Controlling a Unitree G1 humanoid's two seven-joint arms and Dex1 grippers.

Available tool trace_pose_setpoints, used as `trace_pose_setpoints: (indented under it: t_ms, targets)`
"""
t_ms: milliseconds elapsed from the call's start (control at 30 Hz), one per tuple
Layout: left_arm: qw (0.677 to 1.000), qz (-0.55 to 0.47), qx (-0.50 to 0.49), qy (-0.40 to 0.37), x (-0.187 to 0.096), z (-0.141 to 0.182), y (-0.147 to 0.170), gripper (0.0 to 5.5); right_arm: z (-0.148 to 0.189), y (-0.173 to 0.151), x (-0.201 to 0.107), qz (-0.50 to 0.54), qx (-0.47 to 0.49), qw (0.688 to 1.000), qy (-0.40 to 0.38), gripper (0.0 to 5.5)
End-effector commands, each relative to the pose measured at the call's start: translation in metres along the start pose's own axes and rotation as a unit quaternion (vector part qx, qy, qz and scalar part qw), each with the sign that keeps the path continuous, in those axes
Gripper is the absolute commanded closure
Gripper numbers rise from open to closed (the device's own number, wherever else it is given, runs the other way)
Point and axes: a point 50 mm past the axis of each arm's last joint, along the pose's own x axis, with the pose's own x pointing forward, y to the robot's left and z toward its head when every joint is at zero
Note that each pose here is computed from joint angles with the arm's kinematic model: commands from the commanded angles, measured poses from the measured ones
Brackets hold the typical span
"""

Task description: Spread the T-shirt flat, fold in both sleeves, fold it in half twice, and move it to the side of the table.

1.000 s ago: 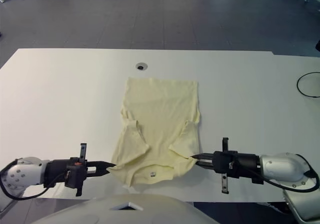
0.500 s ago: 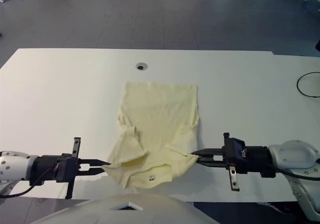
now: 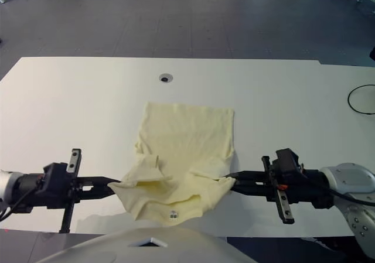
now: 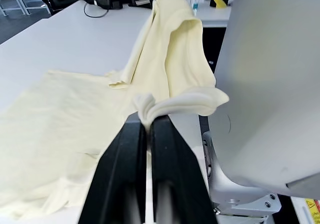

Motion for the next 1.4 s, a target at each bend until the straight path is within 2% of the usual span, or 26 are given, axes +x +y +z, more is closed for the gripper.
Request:
trace_pose_setpoints:
  t_ms: [33, 467, 767, 1167, 1400]
  targets:
    - [1.000, -0.021, -0.021, -0.010, -0.003, 0.008, -0.009, 5.50, 0.008, 0.004, -0.003, 0.016, 0.009, 1.000, -0.016, 5.39]
    - [0.996, -0.057, -0.062, -0.022, -0.011, 0.018, -0.024, 5.50, 0.021, 0.016, -0.009, 0.067, 0.051, 0.995, -0.056, 5.39]
    - [0.991, -0.099, -0.090, 0.005, -0.019, 0.017, -0.042, 5.50, 0.011, 0.037, -0.009, 0.146, 0.055, 0.988, 0.009, 5.39]
    - [0.984, -0.142, -0.112, -0.001, -0.017, 0.017, -0.060, 5.50, -0.001, 0.042, -0.005, 0.154, 0.067, 0.985, 0.037, 5.39]
    - [0.992, -0.099, -0.074, 0.014, -0.003, 0.004, -0.023, 5.50, -0.007, 0.012, -0.009, 0.103, 0.063, 0.992, 0.036, 5.39]
